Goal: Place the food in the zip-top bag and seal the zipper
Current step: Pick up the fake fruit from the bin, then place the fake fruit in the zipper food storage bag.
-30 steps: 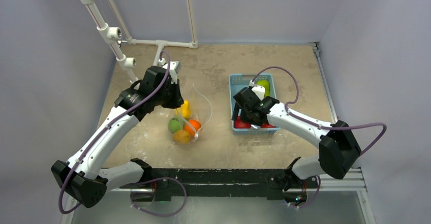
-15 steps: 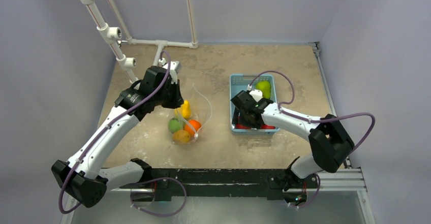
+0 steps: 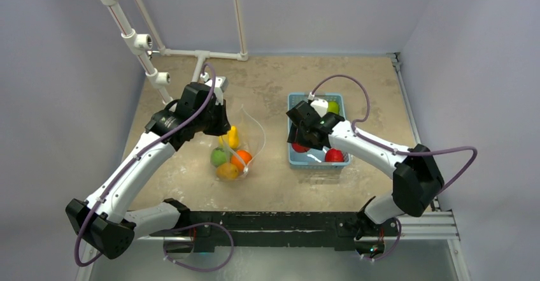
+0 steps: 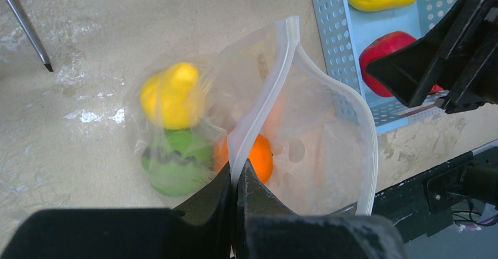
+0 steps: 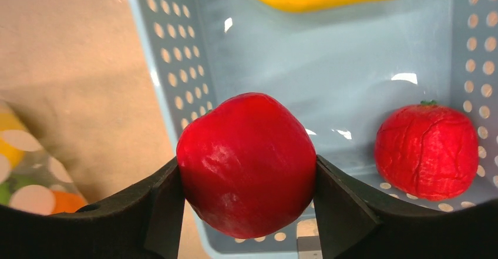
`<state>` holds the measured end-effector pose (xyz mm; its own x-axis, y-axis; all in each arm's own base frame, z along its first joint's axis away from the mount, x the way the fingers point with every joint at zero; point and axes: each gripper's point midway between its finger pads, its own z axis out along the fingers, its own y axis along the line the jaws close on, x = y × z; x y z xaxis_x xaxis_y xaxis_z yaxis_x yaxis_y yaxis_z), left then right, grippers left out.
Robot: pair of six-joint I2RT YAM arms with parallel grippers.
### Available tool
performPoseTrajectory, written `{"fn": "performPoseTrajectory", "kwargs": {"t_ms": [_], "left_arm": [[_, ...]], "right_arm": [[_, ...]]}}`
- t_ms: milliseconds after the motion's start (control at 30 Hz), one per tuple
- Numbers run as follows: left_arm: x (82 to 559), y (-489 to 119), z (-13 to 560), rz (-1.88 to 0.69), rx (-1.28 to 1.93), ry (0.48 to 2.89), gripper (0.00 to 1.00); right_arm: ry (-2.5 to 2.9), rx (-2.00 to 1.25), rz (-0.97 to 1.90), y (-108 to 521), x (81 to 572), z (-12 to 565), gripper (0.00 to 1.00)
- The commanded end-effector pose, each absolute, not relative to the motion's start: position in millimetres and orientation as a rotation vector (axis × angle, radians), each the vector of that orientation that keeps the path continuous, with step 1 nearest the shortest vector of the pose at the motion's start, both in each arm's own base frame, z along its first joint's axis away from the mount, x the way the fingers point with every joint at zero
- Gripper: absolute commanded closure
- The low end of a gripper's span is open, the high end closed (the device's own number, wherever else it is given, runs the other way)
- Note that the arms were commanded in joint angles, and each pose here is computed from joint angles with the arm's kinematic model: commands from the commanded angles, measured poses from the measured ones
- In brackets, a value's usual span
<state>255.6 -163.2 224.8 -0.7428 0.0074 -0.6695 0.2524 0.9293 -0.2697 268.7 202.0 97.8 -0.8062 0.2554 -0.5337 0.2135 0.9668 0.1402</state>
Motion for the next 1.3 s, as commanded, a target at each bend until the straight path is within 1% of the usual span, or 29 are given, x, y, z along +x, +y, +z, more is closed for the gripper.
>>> {"fn": "performPoseTrajectory", "kwargs": {"t_ms": [0,100,233,333,533,667,900,1100,1267], "left_arm": [[264.0,-166.8,240.7,-0.462,0.187,2.316,1.00],[263.9,-167.2,239.1,-0.464,0.182,2.321,1.00],[264.7,-167.6,237.6,-0.464,0.176,2.325,1.00],[265.5,-167.3,236.6,-0.459,0.169,2.329,1.00],[266.2,-169.1,238.0,-0.472,0.153,2.329,1.00],[266.3,-169.6,240.2,-0.479,0.144,2.325,1.00],[265.4,-168.9,242.6,-0.480,0.137,2.325,1.00],[264.7,-168.1,244.0,-0.478,0.128,2.323,1.00],[263.3,-167.1,240.0,-0.476,0.121,2.333,1.00]], "right_arm": [[2.419,0.369,0.119,199.4,286.8,145.0,0.74],[2.356,0.346,0.171,205.9,297.7,172.3,0.74],[2.288,0.280,0.308,224.2,305.7,211.8,0.78],[2.218,0.199,0.413,238.1,308.1,246.0,0.79],[2.061,-0.029,0.674,283.0,291.1,314.0,0.79],[1.988,-0.164,0.782,312.5,273.8,340.3,0.80],[1.972,-0.302,0.829,347.7,258.4,338.5,0.80],[2.013,-0.391,0.823,376.5,248.4,313.4,0.76],[2.059,-0.421,0.779,390.2,250.5,285.8,0.73]]}}
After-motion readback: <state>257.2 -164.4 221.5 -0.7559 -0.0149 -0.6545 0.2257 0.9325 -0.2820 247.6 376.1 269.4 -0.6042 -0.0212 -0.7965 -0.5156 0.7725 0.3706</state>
